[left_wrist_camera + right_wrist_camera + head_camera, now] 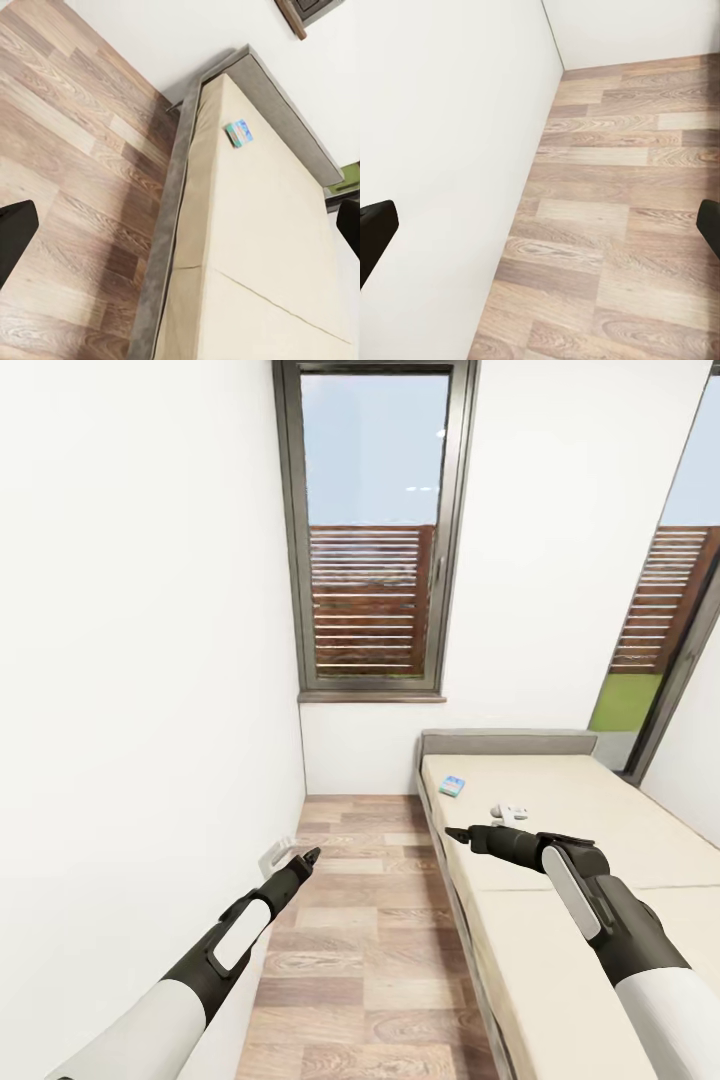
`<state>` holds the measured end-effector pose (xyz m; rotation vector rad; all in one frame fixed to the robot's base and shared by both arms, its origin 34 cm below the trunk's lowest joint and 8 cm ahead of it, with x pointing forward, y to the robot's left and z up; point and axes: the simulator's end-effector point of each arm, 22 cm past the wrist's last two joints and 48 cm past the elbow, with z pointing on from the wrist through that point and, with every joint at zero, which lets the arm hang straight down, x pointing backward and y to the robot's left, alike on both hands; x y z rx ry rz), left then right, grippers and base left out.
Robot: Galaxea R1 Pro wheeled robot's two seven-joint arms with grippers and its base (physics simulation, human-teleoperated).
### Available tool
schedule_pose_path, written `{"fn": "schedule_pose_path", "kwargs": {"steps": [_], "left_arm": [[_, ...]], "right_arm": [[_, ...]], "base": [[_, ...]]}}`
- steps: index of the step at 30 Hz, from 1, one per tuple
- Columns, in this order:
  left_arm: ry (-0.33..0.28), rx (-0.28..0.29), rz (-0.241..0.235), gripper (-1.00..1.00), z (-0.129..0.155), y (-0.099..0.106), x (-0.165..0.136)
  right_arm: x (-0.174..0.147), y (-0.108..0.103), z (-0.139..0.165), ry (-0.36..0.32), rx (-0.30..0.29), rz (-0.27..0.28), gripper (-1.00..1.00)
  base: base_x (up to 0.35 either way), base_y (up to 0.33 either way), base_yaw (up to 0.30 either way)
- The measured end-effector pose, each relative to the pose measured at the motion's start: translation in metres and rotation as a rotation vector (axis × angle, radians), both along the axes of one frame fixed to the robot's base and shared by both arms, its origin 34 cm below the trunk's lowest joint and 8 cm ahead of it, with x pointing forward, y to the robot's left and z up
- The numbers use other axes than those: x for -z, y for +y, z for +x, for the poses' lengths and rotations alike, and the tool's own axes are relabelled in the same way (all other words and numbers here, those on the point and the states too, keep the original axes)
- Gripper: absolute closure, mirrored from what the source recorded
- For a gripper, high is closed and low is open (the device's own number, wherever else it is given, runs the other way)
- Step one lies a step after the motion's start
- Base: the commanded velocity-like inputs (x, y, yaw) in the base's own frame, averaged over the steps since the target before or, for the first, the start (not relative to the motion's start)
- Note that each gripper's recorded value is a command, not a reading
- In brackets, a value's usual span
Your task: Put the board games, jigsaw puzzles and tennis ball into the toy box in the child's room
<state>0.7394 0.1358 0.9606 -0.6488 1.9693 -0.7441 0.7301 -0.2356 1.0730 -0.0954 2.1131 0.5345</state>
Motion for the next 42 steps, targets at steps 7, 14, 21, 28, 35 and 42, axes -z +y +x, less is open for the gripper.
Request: {"fn": "schedule_pose_path", "kwargs": {"steps": [7,14,21,28,35,42], "left_arm": [[0.0,0.0,0.0,-1.0,0.0,0.0,0.0],[-0.009,0.002,-0.002,-1.0,0.002,-0.001,-0.004],[-0.023,0.005,-0.003,-1.0,0.003,-0.002,-0.01],[-0.028,0.007,-0.003,-1.0,0.004,-0.003,-0.012],[-0.029,0.007,-0.003,-1.0,0.004,-0.003,-0.013],[-0.03,0.008,-0.004,-1.0,0.004,-0.003,-0.013]], "right_arm": [[0.0,0.0,0.0,0.0,0.0,0.0,-1.0],[0.0,-0.001,0.0,0.0,0.001,0.0,-1.0],[0.0,-0.001,0.0,0.0,0.002,0.0,-1.0],[-0.002,-0.001,0.0,-0.004,0.001,0.0,-1.0],[-0.003,0.001,0.0,-0.007,-0.002,0.0,-1.0],[-0.003,0.001,-0.001,-0.007,-0.003,0.0,-1.0]], "base": [[0.02,0.029,0.0],[0.008,0.011,0.0],[0.023,0.004,0.0],[0.087,0.001,0.0],[0.148,0.0,0.0],[0.182,0.0,0.0]]}}
